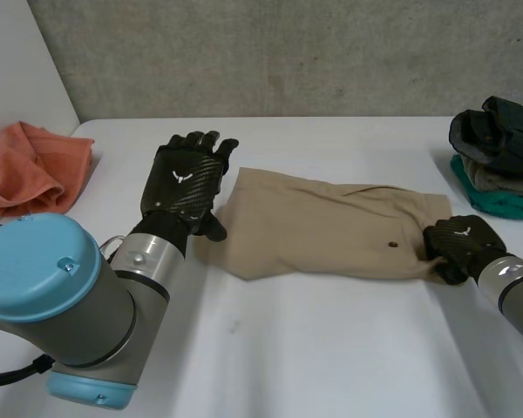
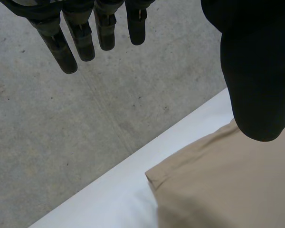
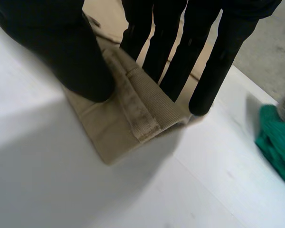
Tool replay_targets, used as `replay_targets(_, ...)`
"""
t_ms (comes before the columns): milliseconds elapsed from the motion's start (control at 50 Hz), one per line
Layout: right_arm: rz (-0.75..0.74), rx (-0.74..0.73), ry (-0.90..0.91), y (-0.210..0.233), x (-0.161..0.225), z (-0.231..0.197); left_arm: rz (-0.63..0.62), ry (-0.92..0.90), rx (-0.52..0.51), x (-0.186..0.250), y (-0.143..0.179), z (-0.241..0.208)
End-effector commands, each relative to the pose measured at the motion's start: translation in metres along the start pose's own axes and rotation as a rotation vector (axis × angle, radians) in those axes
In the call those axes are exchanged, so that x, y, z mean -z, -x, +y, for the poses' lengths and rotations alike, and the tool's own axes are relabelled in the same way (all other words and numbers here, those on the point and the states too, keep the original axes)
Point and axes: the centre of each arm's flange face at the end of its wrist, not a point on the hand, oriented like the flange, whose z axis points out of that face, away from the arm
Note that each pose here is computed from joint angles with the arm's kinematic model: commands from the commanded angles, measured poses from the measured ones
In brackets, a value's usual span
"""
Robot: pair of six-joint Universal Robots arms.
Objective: Fold the laundry.
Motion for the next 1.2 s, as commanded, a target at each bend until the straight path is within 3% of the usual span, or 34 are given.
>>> replay_targets(20, 0.148, 0.085, 0.04, -0.022, 0.0, 0.004, -0.003, 0.0, 0.001, 0.0, 0.001, 0.0)
replay_targets(160, 0.249, 0.334, 0.013, -0.039, 0.013, -0.02, -0.007, -0.016, 0.005, 0.002, 0.002, -0.007)
replay_targets(240, 0.249, 0.504, -0.065, -0.03, 0.011, -0.04, -0.006, -0.015, 0.004, 0.006, 0.003, -0.007)
replay_targets(280, 0.212, 0.603, -0.189, -0.002, 0.01, -0.066, -0.008, -0.016, 0.003, 0.007, 0.004, -0.008)
replay_targets(360, 0.065, 0.739, -0.45, 0.069, 0.02, -0.102, -0.014, -0.021, 0.005, 0.008, 0.005, -0.01)
replay_targets(480, -0.286, 0.86, -0.688, 0.158, 0.033, -0.087, -0.021, -0.03, 0.005, 0.008, 0.007, -0.013)
replay_targets(560, -0.421, 0.879, -0.772, 0.187, 0.042, -0.078, -0.031, -0.041, 0.004, 0.005, 0.01, -0.015)
replay_targets(620, -0.424, 0.868, -0.781, 0.188, 0.043, -0.081, -0.048, -0.059, -0.002, -0.001, 0.016, -0.018)
replay_targets(700, -0.397, 0.804, -0.734, 0.182, 0.042, -0.085, -0.062, -0.093, -0.001, -0.012, 0.02, -0.027)
replay_targets(780, -0.353, 0.563, -0.689, 0.152, 0.048, -0.11, -0.064, -0.128, -0.002, -0.03, 0.018, -0.033)
replay_targets(860, -0.365, 0.079, -0.649, 0.115, 0.056, -0.142, -0.063, -0.158, 0.007, -0.052, 0.014, -0.038)
replay_targets(940, -0.304, -0.23, -0.576, 0.074, 0.045, -0.147, -0.022, -0.147, 0.01, -0.068, -0.005, -0.032)
replay_targets(1040, -0.226, -0.306, -0.407, 0.043, 0.032, -0.135, 0.118, -0.034, 0.007, -0.075, -0.052, -0.013)
replay_targets(1200, -0.28, -0.261, -0.161, 0.049, -0.002, -0.106, 0.224, 0.183, -0.034, -0.074, -0.092, 0.039)
